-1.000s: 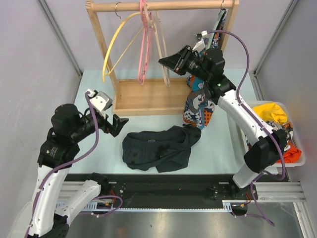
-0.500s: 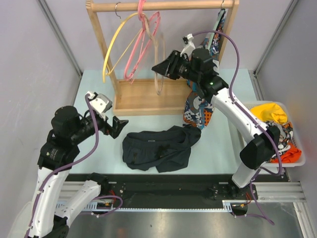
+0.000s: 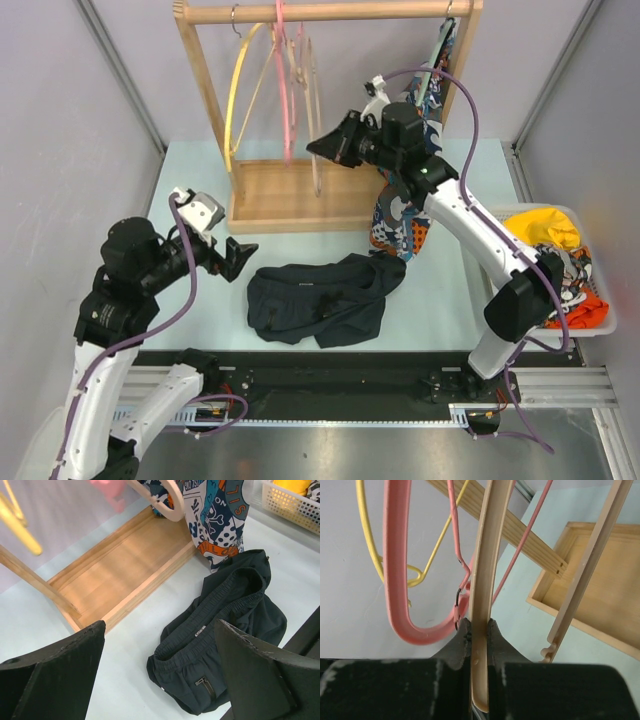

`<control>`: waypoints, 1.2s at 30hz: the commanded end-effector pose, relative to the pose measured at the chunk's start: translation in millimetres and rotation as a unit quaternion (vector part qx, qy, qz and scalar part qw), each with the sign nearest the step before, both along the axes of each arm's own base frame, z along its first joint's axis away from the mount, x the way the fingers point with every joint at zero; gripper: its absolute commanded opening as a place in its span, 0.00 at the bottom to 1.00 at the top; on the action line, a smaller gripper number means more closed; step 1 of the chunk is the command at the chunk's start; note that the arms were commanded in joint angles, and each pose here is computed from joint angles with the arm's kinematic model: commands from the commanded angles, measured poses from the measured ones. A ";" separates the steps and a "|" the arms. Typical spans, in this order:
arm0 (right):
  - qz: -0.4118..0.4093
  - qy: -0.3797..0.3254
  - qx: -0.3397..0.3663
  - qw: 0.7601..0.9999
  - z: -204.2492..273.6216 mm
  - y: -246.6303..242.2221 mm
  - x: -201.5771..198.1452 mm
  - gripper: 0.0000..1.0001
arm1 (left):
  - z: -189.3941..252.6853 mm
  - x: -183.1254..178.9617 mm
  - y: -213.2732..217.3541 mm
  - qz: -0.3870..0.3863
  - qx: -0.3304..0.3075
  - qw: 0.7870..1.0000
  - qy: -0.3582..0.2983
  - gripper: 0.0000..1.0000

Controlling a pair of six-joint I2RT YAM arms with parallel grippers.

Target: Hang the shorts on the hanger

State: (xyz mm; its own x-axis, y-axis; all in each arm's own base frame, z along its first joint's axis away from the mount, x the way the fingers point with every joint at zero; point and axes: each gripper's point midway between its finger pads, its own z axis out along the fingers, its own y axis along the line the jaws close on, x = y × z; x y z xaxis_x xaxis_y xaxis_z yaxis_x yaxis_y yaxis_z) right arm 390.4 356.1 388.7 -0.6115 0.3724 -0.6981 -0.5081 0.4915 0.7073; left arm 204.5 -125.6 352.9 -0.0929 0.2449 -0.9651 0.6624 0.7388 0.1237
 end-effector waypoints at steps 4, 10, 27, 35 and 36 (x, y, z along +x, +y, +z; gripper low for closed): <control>0.008 -0.017 0.044 0.999 32.7 -46.6 -37.1 0.00 | -4.1 -2.5 1.3 0.001 -0.001 1.000 0.002 0.94; 0.018 -0.022 0.055 0.998 44.7 -72.2 -68.1 0.00 | -2.7 -1.0 -3.0 -0.008 -0.006 1.000 0.008 0.94; 0.106 -0.001 -0.071 0.992 -28.8 -115.1 -200.0 0.00 | -37.9 -33.6 -8.4 -0.087 0.033 0.995 -0.035 0.95; 0.126 0.017 -0.151 0.980 -78.7 -160.8 -253.0 0.00 | -78.9 -54.2 -4.3 -0.125 0.080 0.988 -0.038 1.00; 0.137 0.017 -0.161 0.977 -85.8 -163.4 -258.7 0.00 | -81.4 -54.8 -3.7 -0.126 0.083 0.988 -0.037 1.00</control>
State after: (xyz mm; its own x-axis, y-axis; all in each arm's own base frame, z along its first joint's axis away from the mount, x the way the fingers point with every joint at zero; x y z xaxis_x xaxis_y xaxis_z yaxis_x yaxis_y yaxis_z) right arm 158.8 206.6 336.3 -0.6548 0.0888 -0.7506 -0.6049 0.5338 0.5908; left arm 154.6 -129.6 279.7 0.0147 0.3681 -0.9297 0.7907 0.5648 0.2361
